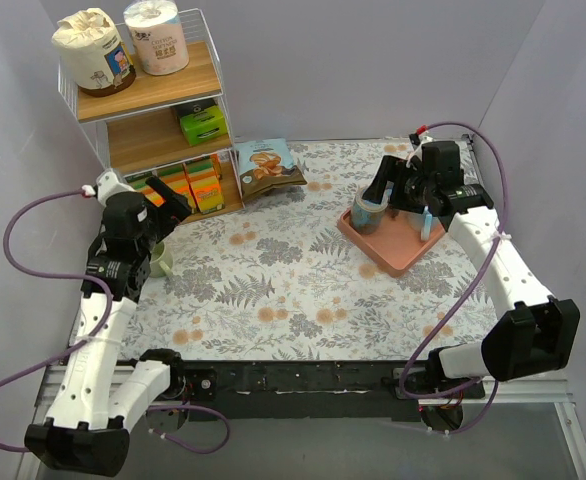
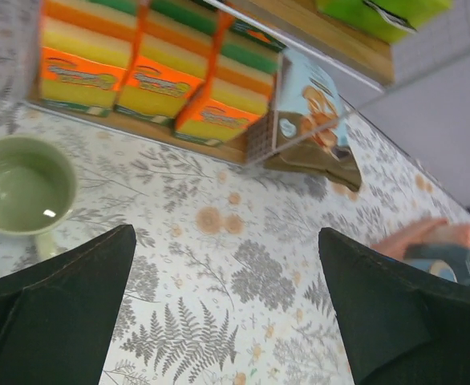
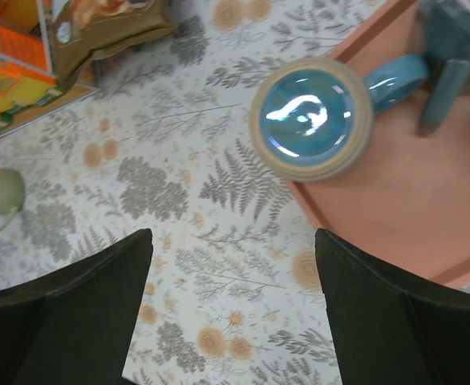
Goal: Turn the mug right side up
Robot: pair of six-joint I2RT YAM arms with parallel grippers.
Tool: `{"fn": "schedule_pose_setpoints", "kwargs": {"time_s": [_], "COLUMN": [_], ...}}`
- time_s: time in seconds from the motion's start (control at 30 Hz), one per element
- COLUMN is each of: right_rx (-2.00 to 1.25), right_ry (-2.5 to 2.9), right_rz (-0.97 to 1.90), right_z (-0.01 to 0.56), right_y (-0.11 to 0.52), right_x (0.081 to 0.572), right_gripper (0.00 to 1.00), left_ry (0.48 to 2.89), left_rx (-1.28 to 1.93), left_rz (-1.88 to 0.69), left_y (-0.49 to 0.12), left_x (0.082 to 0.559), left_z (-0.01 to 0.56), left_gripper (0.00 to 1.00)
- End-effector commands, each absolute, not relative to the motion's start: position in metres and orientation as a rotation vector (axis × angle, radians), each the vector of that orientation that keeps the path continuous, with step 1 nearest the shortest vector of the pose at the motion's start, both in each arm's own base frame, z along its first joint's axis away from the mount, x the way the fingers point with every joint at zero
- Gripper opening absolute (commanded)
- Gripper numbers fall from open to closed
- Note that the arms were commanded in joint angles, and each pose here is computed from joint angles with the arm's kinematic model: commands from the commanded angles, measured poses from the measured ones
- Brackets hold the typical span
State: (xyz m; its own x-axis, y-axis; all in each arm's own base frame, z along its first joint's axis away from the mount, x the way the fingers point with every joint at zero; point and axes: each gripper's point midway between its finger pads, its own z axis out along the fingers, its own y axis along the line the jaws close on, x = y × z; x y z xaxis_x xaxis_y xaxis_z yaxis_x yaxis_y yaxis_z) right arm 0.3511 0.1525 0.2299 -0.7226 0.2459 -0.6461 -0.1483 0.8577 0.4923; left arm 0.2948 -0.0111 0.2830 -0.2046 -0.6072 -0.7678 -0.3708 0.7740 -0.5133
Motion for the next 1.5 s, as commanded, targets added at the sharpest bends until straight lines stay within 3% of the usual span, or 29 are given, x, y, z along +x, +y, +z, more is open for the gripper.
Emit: {"fn": "schedule_pose_setpoints", "kwargs": {"time_s": [0.0, 0.17, 0.43, 0.73, 1.17, 1.47], "right_rx": [0.119, 0.274, 0.412, 0.355, 0.289, 0.245], "right_ry": [2.301, 2.376, 2.347, 2.416, 2.44, 2.456], "right_rz": [0.319, 0.056, -0.121, -0.082, -0.106, -0.107], "right_z": [0.228, 0.195, 0.145, 0.114, 0.099, 0.093], "right_y": [0.101, 0.046, -0.015, -0.014, -0.015, -0.014], "right_x": [0.369, 0.369, 0.37, 0.389, 0.403, 0.409], "right_gripper": [0.88, 0.84, 0.77, 0.72, 0.5, 0.42], "left_ry": [1.864, 1.891, 1.909, 1.936, 1.946, 1.95], "left_rx": [-0.459, -0.346, -0.254, -0.233, -0.245, -0.242], "left_rz": [-0.481, -0.663, -0.865, -0.906, -0.905, -0.908], "left_y": [-0.059, -0.091, -0.126, -0.138, -0.139, -0.14], "left_x": [0.311, 0.308, 0.308, 0.319, 0.32, 0.322], "left_z": [0.304, 0.301, 0.293, 0.294, 0.29, 0.288], "left_gripper": [0.98, 0.98, 0.98, 0.98, 0.98, 0.98]}}
